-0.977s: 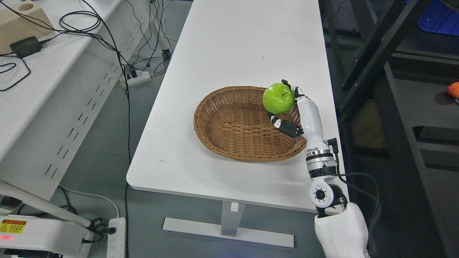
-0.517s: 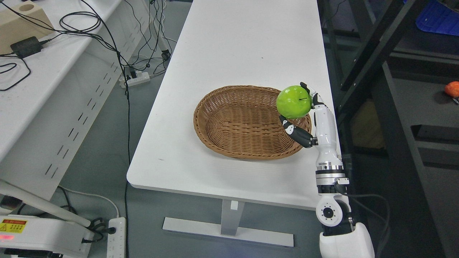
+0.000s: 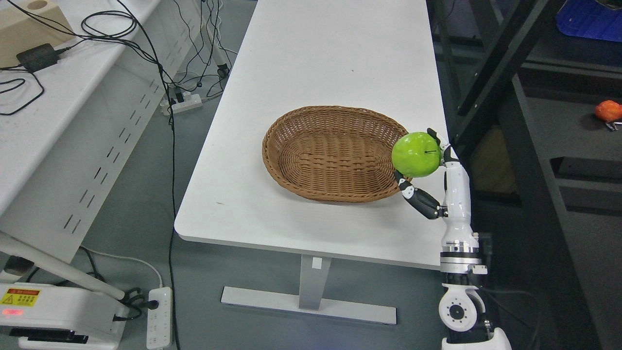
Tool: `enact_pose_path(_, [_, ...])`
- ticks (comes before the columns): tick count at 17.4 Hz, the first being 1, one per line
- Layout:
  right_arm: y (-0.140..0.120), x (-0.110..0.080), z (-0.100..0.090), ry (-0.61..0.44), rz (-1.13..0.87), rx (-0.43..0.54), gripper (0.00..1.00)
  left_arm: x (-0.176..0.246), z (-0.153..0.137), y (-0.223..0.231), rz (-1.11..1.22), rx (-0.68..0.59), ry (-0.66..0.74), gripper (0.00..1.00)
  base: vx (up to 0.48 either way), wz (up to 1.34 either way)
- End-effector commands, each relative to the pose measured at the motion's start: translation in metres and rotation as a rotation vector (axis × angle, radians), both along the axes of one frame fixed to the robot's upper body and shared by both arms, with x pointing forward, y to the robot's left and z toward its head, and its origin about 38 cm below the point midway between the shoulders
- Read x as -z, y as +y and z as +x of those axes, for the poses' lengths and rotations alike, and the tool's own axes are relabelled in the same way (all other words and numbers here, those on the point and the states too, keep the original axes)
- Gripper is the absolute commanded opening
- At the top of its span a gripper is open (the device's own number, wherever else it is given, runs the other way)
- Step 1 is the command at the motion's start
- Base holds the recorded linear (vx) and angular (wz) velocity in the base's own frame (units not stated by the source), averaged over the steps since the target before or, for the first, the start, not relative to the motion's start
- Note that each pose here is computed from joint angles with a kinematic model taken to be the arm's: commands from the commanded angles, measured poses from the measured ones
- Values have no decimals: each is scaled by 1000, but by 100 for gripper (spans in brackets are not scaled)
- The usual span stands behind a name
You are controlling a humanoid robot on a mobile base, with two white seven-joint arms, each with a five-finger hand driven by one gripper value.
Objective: Place green apple on left shelf middle layer
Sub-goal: 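Carry the held apple while turning toward the black fruit shelf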
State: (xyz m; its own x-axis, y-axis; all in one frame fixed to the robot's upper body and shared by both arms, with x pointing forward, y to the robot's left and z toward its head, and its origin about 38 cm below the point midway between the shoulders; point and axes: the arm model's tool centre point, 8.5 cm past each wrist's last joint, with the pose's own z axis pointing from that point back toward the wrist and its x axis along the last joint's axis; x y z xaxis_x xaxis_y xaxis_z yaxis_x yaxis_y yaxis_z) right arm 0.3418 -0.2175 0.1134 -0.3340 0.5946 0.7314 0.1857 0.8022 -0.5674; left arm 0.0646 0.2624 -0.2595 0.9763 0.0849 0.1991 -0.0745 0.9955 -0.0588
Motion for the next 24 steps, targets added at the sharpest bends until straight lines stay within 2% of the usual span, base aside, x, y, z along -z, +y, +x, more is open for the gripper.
enact_pose_path(1, [-11, -2, -9, -1, -3, 15, 0, -1, 0, 11, 18, 1, -1, 100, -92, -23])
enact_pose_path(12, [-13, 4, -12, 15, -3, 22, 0, -1, 0, 11, 18, -2, -1, 100, -122, -40])
enact_pose_path(24, [-13, 5, -13, 21, 0, 18, 1, -1, 0, 11, 18, -2, -1, 100, -205, -23])
